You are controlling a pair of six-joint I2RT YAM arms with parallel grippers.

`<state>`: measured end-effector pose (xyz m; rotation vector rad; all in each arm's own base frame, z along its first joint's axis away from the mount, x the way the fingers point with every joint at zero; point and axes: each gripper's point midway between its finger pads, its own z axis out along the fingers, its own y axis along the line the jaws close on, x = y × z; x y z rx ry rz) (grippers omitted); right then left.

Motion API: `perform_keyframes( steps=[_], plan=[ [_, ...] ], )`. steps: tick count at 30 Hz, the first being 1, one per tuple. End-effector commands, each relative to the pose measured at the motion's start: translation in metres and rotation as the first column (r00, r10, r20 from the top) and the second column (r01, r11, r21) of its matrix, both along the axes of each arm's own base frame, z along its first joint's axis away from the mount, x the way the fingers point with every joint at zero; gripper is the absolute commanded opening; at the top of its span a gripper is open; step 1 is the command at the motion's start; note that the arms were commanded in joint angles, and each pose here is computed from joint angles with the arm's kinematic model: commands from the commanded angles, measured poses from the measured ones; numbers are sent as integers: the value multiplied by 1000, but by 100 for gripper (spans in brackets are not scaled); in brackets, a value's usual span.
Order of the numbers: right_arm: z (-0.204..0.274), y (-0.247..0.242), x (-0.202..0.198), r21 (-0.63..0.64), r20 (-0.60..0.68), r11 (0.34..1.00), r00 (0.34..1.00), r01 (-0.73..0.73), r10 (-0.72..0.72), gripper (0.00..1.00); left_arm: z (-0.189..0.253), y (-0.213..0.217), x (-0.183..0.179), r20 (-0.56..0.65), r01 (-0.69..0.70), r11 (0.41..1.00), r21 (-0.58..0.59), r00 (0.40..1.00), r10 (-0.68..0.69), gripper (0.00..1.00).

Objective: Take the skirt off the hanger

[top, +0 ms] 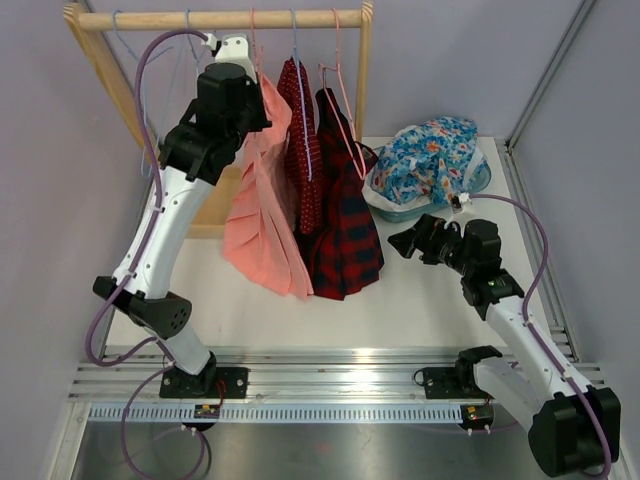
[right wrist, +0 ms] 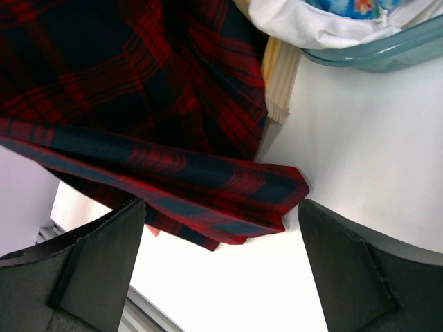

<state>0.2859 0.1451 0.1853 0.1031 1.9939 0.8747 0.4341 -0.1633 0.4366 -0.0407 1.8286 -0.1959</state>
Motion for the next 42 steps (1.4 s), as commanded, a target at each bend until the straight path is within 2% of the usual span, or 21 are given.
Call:
perform_keyframes(
  steps=[1, 3, 7, 8, 10, 11, 13, 14, 15, 16, 17, 18, 19, 25, 28, 32, 39, 41, 42],
  plan=[
    [31, 14, -8, 26, 128, 997, 989, -73, 69, 99, 97, 35, -40, 220, -58, 996, -67, 973, 72, 0],
    [45, 19, -11, 6, 169, 997, 982, -81, 79, 99, 108, 40, -54, 233, -51, 996, -75, 970, 67, 0],
    [81, 61, -38, -78, 243, 985, 955, -155, 170, 99, 120, 47, -80, 266, -25, 995, -97, 963, 50, 0],
    [108, 69, -42, -86, 301, 982, 936, -166, 185, 100, 126, 51, -91, 283, -20, 994, -110, 958, 51, 0],
    [126, 83, -48, -108, 329, 980, 924, -169, 196, 99, 122, 50, -95, 279, -11, 994, -111, 959, 42, 0],
    [154, 101, -64, -94, 376, 970, 894, -223, 242, 100, 111, 48, -92, 256, -17, 995, -100, 966, 42, 0],
    [183, 118, -70, -112, 421, 969, 872, -221, 248, 99, 106, 50, -95, 245, -21, 994, -105, 968, 46, 0],
    [189, 138, -90, -140, 438, 949, 842, -283, 315, 99, 98, 48, -94, 228, -20, 993, -114, 973, 46, 0],
    [183, 151, -86, -186, 424, 948, 850, -258, 314, 100, 97, 48, -98, 229, -12, 992, -125, 973, 41, 0],
    [205, 160, -92, -179, 455, 948, 832, -264, 318, 99, 95, 44, -99, 226, 4, 991, -132, 974, 26, 0],
    [208, 178, -108, -205, 467, 929, 804, -308, 369, 99, 96, 43, -100, 230, 11, 988, -152, 973, 25, 0],
    [201, 194, -103, -236, 453, 926, 810, -293, 372, 100, 90, 41, -100, 219, 12, 988, -156, 976, 22, 0],
    [215, 203, -106, -224, 470, 927, 800, -301, 374, 99, 89, 40, -101, 216, 16, 986, -164, 976, 20, 0],
    [215, 258, -96, -243, 482, 926, 792, -289, 373, 99, 77, 29, -112, 194, 60, 972, -228, 981, -15, 0],
    [223, 276, -87, -232, 502, 936, 791, -266, 349, 99, 76, 24, -116, 198, 89, 961, -262, 980, -37, 0],
    [214, 290, -69, -259, 516, 946, 801, -193, 304, 99, 79, 19, -125, 201, 125, 947, -296, 977, -66, 0],
    [202, 320, -41, -228, 549, 970, 811, -85, 201, 99, 79, 14, -135, 201, 167, 932, -321, 974, -105, 0],
    [192, 329, -36, -232, 549, 970, 813, -74, 194, 90, 75, 15, -137, 197, 163, 931, -326, 975, -101, 0],
    [192, 333, -35, -233, 551, 969, 811, -78, 198, 76, 76, 18, -140, 205, 164, 930, -329, 974, -99, 0]
  ],
)
